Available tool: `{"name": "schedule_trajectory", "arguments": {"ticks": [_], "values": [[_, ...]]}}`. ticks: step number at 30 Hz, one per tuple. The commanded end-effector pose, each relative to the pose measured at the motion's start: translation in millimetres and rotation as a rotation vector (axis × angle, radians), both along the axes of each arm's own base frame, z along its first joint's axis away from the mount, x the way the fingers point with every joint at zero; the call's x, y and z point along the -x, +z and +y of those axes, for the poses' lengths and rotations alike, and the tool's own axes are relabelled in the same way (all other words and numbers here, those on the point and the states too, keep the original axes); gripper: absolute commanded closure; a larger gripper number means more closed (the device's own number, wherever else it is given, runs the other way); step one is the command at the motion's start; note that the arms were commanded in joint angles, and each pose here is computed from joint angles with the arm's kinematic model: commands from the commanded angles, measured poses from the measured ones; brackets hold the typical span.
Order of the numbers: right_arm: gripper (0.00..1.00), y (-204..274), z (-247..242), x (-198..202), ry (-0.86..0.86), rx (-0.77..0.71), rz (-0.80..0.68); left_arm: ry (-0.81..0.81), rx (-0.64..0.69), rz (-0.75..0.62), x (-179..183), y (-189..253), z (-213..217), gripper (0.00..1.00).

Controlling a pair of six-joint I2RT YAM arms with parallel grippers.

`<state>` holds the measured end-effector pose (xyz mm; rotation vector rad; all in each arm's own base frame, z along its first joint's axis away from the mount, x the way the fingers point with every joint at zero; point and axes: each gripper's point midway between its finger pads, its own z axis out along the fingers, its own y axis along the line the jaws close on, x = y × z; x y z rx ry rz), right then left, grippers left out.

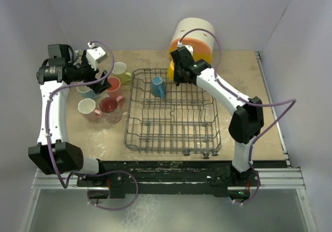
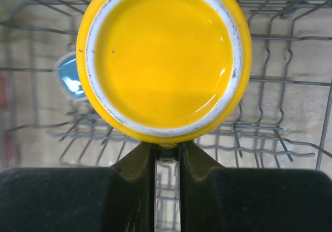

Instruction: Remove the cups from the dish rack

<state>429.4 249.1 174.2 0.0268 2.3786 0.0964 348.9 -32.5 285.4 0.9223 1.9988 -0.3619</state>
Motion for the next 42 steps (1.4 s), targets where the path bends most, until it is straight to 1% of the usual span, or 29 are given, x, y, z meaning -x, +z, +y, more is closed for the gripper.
{"name": "schedule_trajectory", "arguments": {"ticks": [1, 4, 6, 8, 11, 16, 17, 19, 22, 25, 32, 35, 38, 42], "values": [[1.00, 96, 25, 15, 0.124, -0.222, -0.124, -0.174, 0.042, -0.137, 28, 28, -28, 0.01], [1.00, 127, 49, 44, 0.259, -0.395, -0.107, -0.261, 0.037, -0.196, 47, 29, -40, 0.01], [1.00, 148, 66, 67, 0.365, -0.518, -0.093, -0.286, 0.027, -0.247, 56, 31, -43, 0.01], [1.00, 166, 80, 90, 0.465, -0.639, -0.068, -0.303, 0.020, -0.312, 56, 36, -46, 0.01], [1.00, 189, 100, 127, 0.610, -0.850, -0.012, -0.337, 0.033, -0.372, 59, 43, -53, 0.01], [1.00, 217, 114, 178, 0.800, -1.181, 0.111, -0.415, 0.062, -0.469, 71, 60, -66, 0.02], [1.00, 218, 114, 183, 0.816, -1.224, 0.131, -0.427, 0.066, -0.490, 75, 64, -68, 0.02], [1.00, 230, 115, 188, 0.849, -1.304, 0.122, -0.449, 0.078, -0.533, 81, 73, -72, 0.04], [1.00, 238, 114, 200, 0.882, -1.391, 0.166, -0.463, 0.115, -0.573, 90, 87, -78, 0.06], [1.00, 247, 111, 208, 0.912, -1.460, 0.174, -0.469, 0.142, -0.593, 93, 97, -82, 0.07], [1.00, 256, 122, 226, 0.947, -1.532, 0.225, -0.473, 0.201, -0.624, 93, 119, -87, 0.14], [1.00, 262, 126, 235, 0.971, -1.571, 0.241, -0.465, 0.228, -0.630, 91, 130, -88, 0.19], [1.00, 269, 131, 242, 0.993, -1.600, 0.246, -0.471, 0.267, -0.607, 92, 138, -91, 0.23], [1.00, 275, 137, 249, 1.014, -1.613, 0.256, -0.486, 0.301, -0.586, 96, 145, -94, 0.32]]}}
